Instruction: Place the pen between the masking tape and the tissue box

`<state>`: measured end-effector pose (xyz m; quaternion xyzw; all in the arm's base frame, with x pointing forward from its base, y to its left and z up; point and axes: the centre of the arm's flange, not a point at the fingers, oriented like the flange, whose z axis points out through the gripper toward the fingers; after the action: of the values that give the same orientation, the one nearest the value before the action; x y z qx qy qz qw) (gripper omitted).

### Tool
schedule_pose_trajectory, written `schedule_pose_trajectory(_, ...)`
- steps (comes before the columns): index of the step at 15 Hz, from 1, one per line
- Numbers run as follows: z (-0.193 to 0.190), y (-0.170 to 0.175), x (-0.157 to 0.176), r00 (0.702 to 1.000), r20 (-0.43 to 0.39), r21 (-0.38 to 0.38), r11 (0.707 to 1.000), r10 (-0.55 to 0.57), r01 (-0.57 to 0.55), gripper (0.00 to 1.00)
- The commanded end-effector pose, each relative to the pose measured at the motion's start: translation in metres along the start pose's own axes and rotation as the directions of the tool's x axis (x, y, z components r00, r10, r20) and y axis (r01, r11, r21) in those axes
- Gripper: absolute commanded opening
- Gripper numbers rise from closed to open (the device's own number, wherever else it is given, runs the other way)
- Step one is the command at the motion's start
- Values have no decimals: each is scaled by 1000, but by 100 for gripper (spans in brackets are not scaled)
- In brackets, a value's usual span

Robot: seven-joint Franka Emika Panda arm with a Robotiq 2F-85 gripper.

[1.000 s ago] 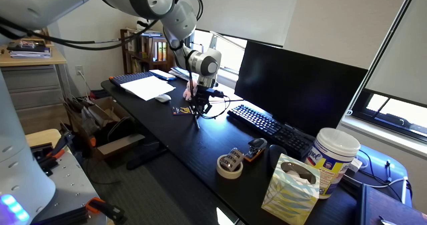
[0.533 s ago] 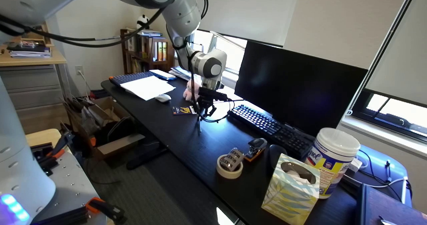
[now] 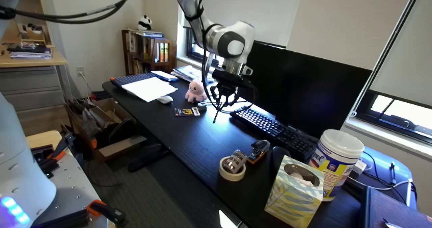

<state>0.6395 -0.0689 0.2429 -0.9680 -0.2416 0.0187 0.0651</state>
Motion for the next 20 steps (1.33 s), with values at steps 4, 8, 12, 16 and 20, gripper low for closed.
schedule_pose_trajectory(4, -117, 46, -124, 946, -179, -2, 961, 271, -276, 4)
schedule_pose_trajectory(8, -161, 110, -215, 864, -268, 60, 903, 426, -426, 4)
schedule_pose_trajectory(12, -177, 168, -279, 840, -262, 89, 879, 474, -469, 4)
schedule_pose_trajectory(16, -177, 161, -291, 830, -259, 69, 867, 494, -494, 14)
schedule_pose_trajectory(20, -143, 174, -271, 783, -254, 34, 814, 568, -579, 4)
